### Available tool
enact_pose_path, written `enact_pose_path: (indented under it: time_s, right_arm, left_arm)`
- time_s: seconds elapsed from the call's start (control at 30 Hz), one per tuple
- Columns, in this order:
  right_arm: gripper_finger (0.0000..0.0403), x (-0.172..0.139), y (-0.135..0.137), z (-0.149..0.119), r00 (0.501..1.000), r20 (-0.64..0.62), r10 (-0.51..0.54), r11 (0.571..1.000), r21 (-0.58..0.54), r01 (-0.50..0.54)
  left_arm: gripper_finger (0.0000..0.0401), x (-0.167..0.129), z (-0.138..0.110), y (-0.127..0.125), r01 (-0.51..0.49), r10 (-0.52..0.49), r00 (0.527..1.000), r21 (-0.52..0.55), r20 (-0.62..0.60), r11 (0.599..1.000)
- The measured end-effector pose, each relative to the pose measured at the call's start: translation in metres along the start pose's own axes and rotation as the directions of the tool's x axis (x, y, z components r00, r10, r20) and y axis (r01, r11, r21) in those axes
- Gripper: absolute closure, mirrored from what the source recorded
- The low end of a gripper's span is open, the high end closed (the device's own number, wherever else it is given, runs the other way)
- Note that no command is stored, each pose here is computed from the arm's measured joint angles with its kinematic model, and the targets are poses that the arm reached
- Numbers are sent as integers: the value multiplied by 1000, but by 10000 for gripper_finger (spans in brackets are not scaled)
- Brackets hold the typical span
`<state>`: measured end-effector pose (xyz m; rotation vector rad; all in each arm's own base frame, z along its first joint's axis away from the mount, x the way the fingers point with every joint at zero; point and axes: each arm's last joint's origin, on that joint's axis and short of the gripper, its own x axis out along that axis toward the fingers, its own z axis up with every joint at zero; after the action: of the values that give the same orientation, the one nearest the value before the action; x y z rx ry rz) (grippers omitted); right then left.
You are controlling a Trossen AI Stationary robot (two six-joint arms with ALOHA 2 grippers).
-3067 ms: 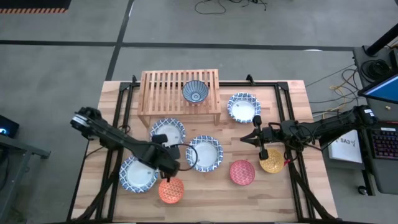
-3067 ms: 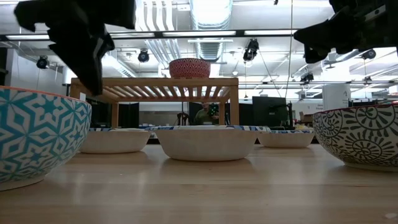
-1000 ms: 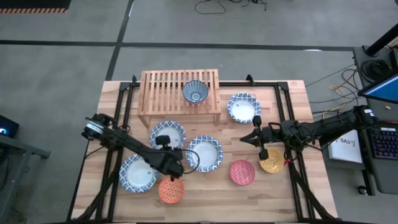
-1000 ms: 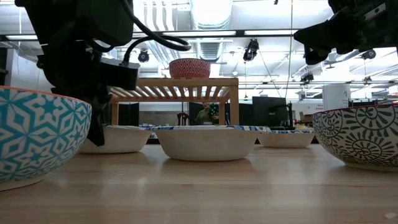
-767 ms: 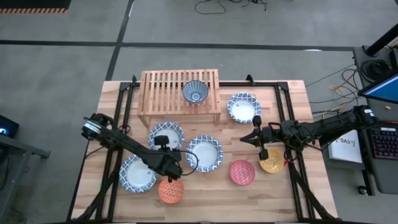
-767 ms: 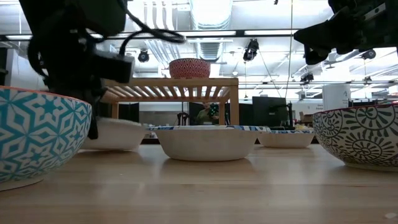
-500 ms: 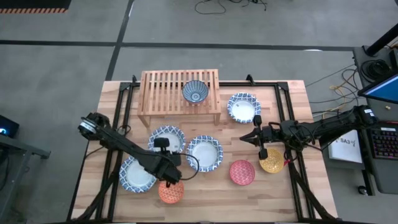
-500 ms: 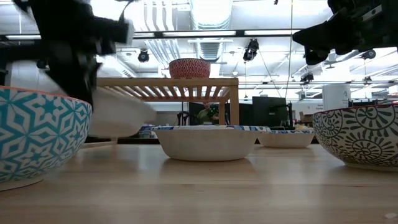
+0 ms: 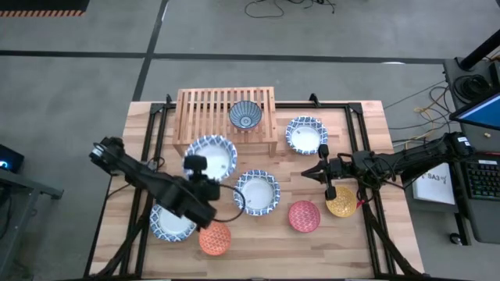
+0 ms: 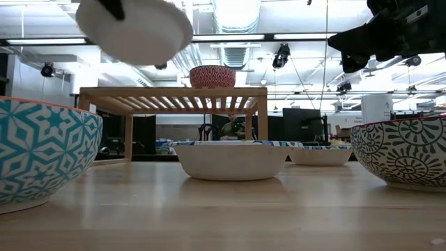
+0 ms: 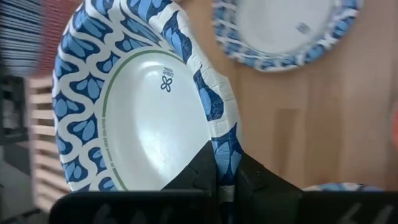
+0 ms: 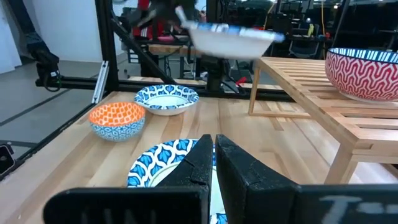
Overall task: Place and stack bowls onto a shelf
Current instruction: Put the white pattern bowl on the shelf
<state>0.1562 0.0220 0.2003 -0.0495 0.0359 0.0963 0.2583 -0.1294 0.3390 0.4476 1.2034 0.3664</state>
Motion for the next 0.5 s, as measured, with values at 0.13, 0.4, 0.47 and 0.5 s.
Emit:
enact_pose_path:
  time_s: [0.13,0.4,0.47,0.5]
  right_arm:
    - [394,0,0,0,1000,0,0,1000,-5,0]
    - [394,0,0,0,1000,1,0,1000,0,0]
    - [394,0,0,0,1000,1,0,1000,0,0]
    - [394,0,0,0,1000,1,0,1000,0,0]
  left_arm:
    - [401,-5,-6,30,-42,43,999,-23,20,999]
    - [401,8,-23,87,-107,104,994,-79,-33,991]
    - [401,16,-28,99,-121,116,992,-108,-52,987]
    - [401,20,-30,104,-128,121,991,-120,-58,985]
